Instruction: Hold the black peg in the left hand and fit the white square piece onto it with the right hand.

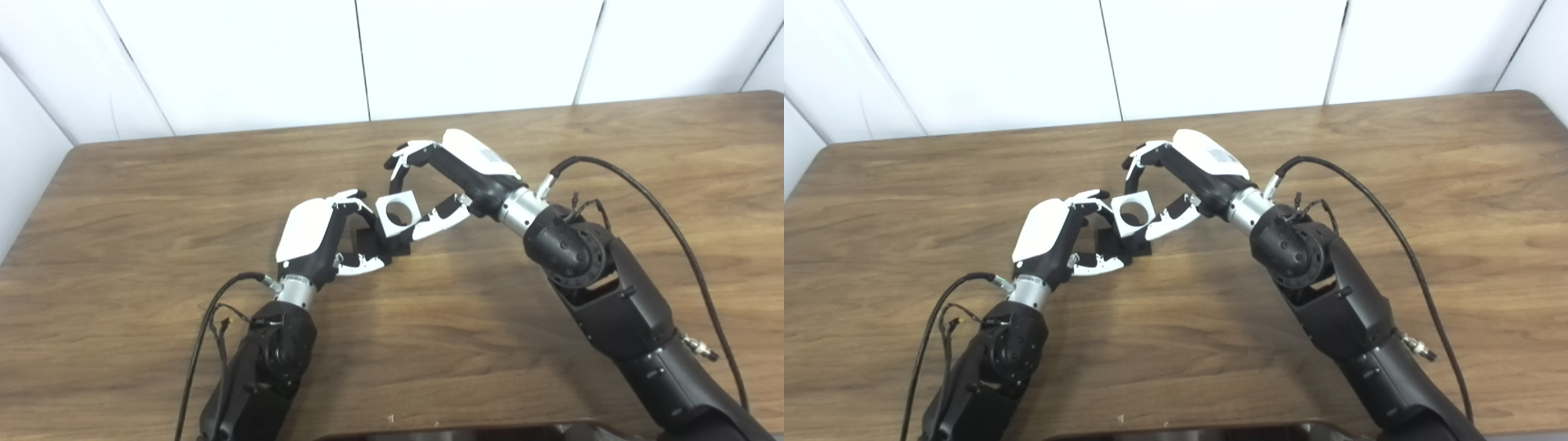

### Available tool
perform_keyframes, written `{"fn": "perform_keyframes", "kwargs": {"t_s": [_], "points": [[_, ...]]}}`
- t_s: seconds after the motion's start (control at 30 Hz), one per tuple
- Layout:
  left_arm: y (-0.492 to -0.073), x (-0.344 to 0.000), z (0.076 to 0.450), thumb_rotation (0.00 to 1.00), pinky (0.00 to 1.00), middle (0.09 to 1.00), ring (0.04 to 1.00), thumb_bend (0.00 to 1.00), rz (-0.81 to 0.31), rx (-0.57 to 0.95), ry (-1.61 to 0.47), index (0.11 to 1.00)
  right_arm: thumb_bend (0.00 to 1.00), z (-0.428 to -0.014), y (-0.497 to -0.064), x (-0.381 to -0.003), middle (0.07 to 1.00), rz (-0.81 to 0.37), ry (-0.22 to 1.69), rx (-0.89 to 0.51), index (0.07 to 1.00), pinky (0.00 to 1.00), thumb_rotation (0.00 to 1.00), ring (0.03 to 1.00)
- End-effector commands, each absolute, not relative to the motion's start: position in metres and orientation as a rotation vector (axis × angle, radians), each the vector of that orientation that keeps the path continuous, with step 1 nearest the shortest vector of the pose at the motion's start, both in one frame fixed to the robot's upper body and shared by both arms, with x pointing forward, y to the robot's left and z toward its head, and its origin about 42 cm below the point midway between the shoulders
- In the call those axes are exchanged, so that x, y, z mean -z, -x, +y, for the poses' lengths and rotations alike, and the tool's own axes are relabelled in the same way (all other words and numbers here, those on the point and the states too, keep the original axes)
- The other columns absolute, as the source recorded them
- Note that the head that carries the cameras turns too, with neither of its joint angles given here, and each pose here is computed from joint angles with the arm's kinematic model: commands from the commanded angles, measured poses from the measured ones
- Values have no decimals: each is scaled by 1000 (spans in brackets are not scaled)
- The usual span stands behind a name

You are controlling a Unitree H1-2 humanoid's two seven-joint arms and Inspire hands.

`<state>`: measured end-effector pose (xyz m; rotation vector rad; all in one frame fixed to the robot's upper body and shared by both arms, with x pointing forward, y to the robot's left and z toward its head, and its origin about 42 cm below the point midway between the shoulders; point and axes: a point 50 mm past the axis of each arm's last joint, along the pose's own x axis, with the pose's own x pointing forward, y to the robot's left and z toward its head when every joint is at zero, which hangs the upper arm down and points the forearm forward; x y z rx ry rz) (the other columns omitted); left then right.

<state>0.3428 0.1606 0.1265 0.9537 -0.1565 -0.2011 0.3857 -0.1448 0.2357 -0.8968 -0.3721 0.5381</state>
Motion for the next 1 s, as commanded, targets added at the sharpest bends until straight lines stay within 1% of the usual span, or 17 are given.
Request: {"fn": "perform_keyframes", "kwargs": {"t_s": [0.0, 0.43, 0.63, 0.97], "points": [[-330, -97, 163, 81, 653, 844, 834, 521, -7, 275, -985, 491, 520, -140, -393, -256, 773, -457, 882, -521, 481, 785, 147, 877], [-330, -98, 161, 80, 649, 839, 828, 521, -13, 272, -976, 490, 520, -128, -399, -249, 767, -440, 861, -515, 480, 790, 149, 873], [-329, -98, 160, 79, 652, 842, 835, 521, -13, 276, -972, 490, 519, -126, -403, -239, 763, -414, 863, -511, 481, 756, 149, 861], [-327, -98, 163, 80, 636, 839, 826, 521, -22, 282, -979, 490, 520, -125, -408, -232, 761, -392, 859, -501, 481, 763, 146, 858]]}}
